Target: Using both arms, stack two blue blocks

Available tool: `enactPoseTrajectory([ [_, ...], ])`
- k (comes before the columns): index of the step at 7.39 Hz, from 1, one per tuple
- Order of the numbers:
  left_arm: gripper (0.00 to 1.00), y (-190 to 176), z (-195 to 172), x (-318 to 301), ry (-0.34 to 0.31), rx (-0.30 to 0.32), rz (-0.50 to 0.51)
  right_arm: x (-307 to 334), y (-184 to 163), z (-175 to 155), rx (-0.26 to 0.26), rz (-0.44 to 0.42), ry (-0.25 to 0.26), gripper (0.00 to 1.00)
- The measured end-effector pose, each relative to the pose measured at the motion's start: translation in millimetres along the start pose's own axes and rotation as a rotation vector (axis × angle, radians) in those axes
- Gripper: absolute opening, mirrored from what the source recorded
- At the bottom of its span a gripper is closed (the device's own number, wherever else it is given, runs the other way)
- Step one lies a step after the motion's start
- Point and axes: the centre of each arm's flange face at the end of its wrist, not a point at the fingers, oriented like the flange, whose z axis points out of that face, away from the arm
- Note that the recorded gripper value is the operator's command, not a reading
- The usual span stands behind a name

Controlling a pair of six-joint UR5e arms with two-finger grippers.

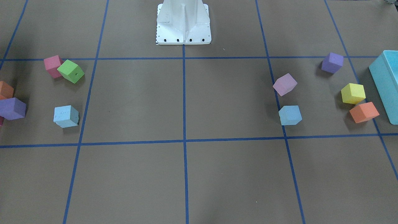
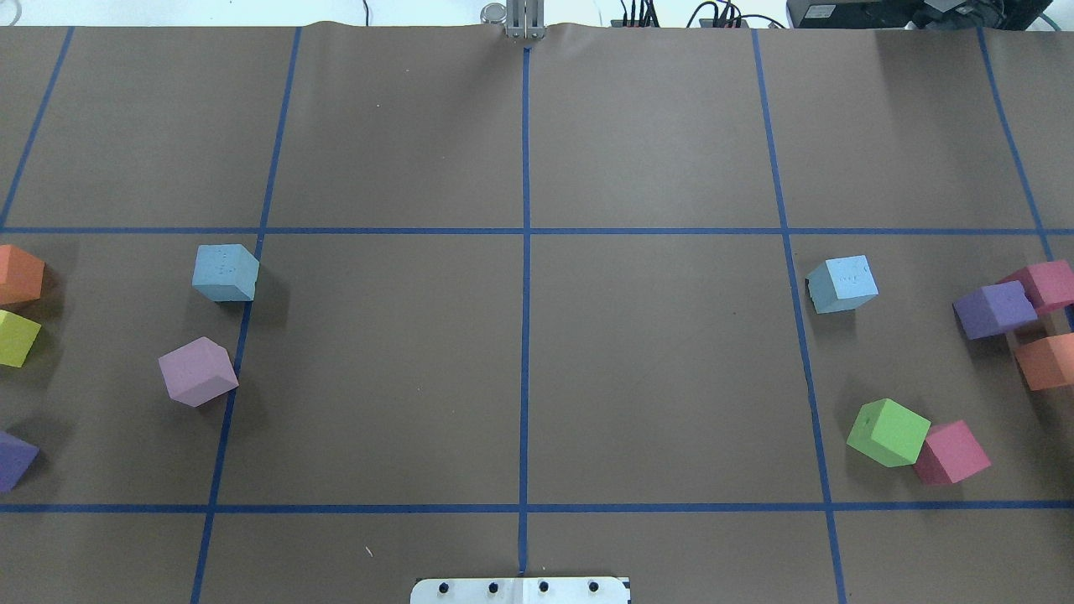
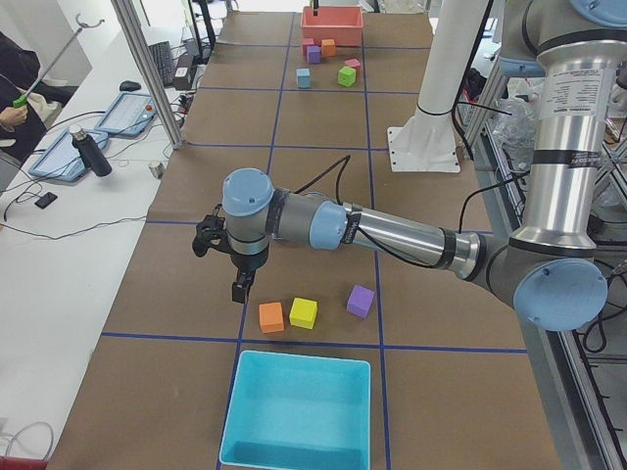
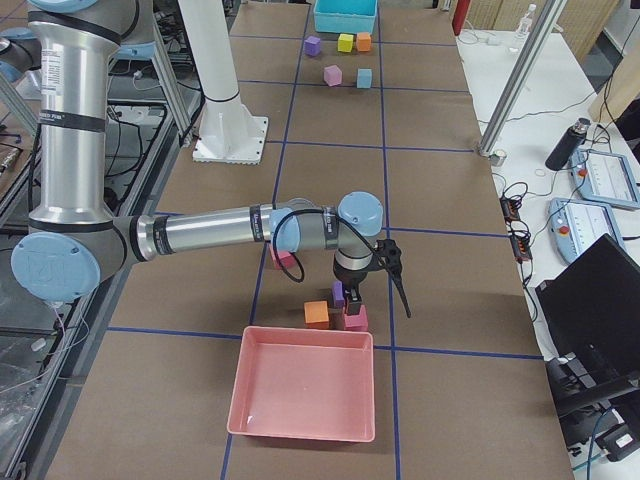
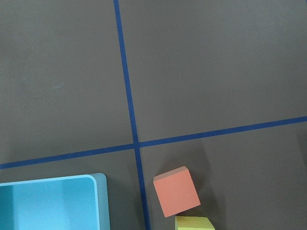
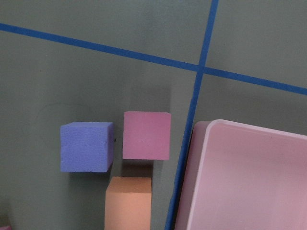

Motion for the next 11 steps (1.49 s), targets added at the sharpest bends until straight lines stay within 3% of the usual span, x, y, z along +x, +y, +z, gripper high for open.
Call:
enactPoseTrajectory([
  [4,0.98,1.6,3.6,-3.7,0.0,-0.007,-0.007,-161.5,-38.5,66.9,0.094,0.067,-0.047,1.0],
  [6,0.98,1.8,5.0,-5.1,0.0,-0.01,-0.01,-231.2,-52.8,90.4,0.123,0.059,-0.029,1.0],
  [8,0.98,2.3,7.0,-7.2,0.0,-0.014,-0.014,-268.8,-65.2,107.1,0.138,0.028,-0.015,1.0],
  [11,0.98,4.1,8.9,-8.9,0.001,-0.018,-0.017,-275.5,-67.3,119.3,0.128,0.013,-0.004,1.0],
])
